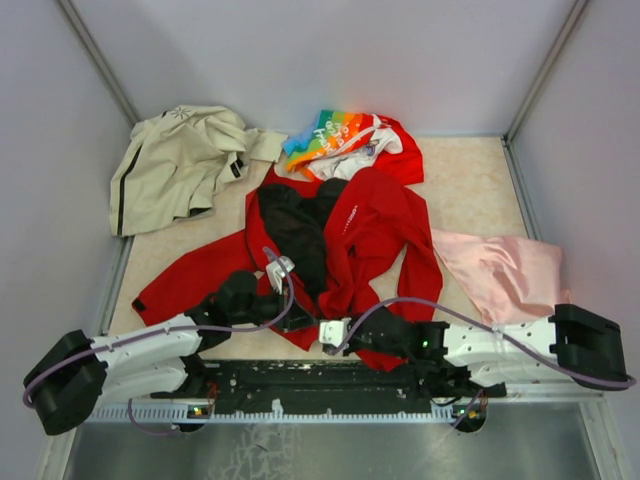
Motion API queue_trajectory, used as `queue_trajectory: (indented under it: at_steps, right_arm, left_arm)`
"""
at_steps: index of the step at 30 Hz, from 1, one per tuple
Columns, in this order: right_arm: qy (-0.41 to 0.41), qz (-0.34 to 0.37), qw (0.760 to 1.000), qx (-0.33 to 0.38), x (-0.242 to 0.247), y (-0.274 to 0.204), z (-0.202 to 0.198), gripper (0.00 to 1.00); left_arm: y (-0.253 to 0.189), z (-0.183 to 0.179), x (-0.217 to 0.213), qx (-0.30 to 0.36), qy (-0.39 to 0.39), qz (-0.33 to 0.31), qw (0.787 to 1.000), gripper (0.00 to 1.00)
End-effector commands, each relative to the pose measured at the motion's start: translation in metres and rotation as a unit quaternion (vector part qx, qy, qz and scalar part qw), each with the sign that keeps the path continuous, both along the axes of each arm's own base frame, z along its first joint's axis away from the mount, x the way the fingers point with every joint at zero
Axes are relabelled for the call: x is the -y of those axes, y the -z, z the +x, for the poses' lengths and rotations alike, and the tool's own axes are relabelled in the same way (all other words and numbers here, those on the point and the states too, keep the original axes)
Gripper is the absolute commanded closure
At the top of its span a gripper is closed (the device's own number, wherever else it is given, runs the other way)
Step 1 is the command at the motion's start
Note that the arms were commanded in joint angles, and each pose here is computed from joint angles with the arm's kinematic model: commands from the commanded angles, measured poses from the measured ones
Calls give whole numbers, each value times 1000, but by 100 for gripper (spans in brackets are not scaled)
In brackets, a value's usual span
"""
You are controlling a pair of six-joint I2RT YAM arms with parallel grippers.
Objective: Zip up the jacket
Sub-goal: Zip the zipper on the jacket.
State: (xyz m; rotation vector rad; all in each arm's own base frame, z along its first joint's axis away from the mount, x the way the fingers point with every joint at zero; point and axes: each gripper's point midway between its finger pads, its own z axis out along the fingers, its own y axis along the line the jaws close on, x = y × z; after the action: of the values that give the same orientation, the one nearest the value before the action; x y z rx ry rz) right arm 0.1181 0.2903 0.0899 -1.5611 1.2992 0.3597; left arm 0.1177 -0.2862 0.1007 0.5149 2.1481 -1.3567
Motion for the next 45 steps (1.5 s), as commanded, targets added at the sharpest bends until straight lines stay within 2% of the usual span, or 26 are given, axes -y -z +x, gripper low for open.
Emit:
queue_trajectory:
  at_steps: [1, 6, 14, 22, 28, 40, 45]
  right_arm:
    - [14, 75, 997, 7, -17, -24, 4, 75]
    - [26, 80, 996, 5, -19, -20, 8, 70]
    - [37, 85, 996, 7, -21, -16, 12, 70]
    - [40, 81, 996, 2, -23, -13, 12, 78]
    - [58, 75, 995, -7, -16, -7, 14, 78]
    - [88, 84, 992, -33, -3, -5, 14, 87]
    - [86, 98, 991, -37, -4, -10, 12, 96]
  left_arm:
    - [-4, -3, 3, 4, 11, -13, 1000, 100]
    - [-5, -4, 5, 3, 15, -15, 1000, 100]
    - [-5, -4, 5, 4, 17, -17, 1000, 100]
    - [-5, -4, 5, 3, 18, -17, 1000, 100]
    - [-5, -4, 5, 2, 15, -17, 1000, 100]
    - [-4, -4, 5, 0, 14, -18, 1000, 100]
    - [-4, -5, 5, 0, 16, -19, 1000, 100]
